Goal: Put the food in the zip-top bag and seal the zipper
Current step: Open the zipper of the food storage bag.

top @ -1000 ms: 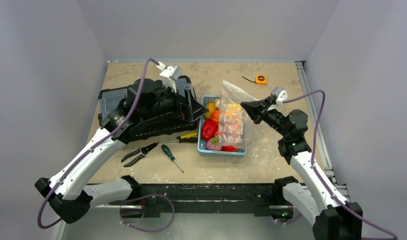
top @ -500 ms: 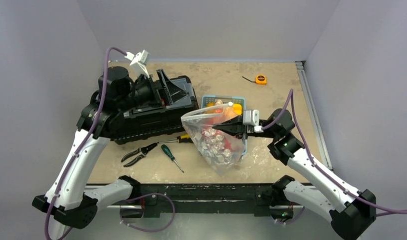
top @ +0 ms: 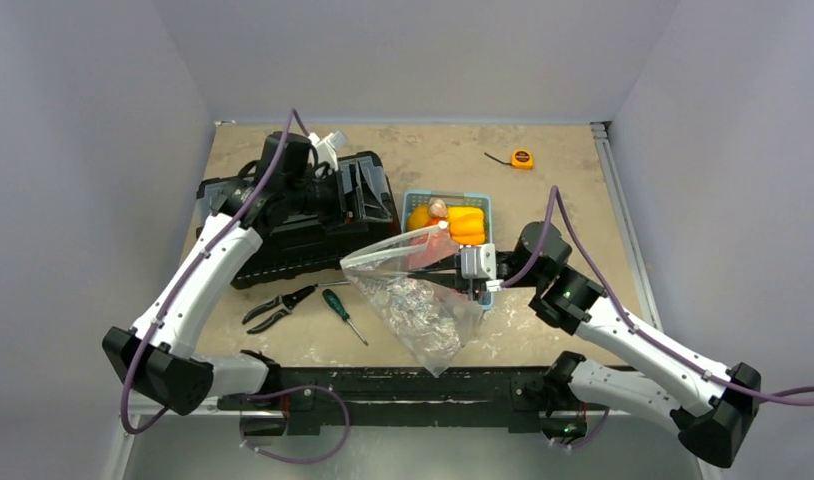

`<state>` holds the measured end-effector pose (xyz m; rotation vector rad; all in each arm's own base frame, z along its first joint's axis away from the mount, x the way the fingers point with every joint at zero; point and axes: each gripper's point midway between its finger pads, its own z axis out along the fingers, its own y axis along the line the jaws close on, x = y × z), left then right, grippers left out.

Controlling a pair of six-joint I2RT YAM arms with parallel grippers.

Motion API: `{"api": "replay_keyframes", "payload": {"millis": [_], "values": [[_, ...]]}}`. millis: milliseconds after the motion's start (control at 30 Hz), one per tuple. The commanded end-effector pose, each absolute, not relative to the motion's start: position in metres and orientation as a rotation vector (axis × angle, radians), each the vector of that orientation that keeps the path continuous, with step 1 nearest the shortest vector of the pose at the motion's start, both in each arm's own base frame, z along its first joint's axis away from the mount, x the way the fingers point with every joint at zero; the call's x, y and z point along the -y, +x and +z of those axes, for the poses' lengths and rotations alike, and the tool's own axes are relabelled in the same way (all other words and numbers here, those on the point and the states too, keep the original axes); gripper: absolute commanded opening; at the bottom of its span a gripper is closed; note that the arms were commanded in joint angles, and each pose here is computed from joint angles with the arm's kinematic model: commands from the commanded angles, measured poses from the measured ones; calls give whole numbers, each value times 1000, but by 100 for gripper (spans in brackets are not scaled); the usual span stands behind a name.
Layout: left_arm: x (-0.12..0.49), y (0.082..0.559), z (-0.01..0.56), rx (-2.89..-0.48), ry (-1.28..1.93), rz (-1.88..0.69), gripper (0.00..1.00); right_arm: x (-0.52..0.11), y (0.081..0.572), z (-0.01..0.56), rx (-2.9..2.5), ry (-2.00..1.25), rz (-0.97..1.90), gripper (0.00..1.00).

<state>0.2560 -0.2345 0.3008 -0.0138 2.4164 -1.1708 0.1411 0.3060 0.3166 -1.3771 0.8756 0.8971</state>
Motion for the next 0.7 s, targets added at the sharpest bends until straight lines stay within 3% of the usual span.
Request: {"api": "replay_keyframes", "payload": {"millis": [0, 367, 500, 567, 633, 667], "values": [[229, 233, 295, -2423, 47, -1155, 71, -308, 139, 347, -796, -1359, 821, 0], [238, 199, 265, -2447, 184, -1301, 61, -321, 126, 360, -736, -1354, 831, 0], [247, 189, 265, -2436, 250, -1354, 53, -326, 124, 356, -748, -1359, 836, 0], [247, 188, 270, -2408, 272, -1350, 39, -328, 124, 352, -768, -1362, 837, 0], [243, 193, 282, -2348, 281, -1300, 16, -329, 126, 347, -809, -1349, 845, 0], [239, 197, 290, -2312, 275, -1260, 4, -328, 128, 346, -841, -1327, 851, 6]]}}
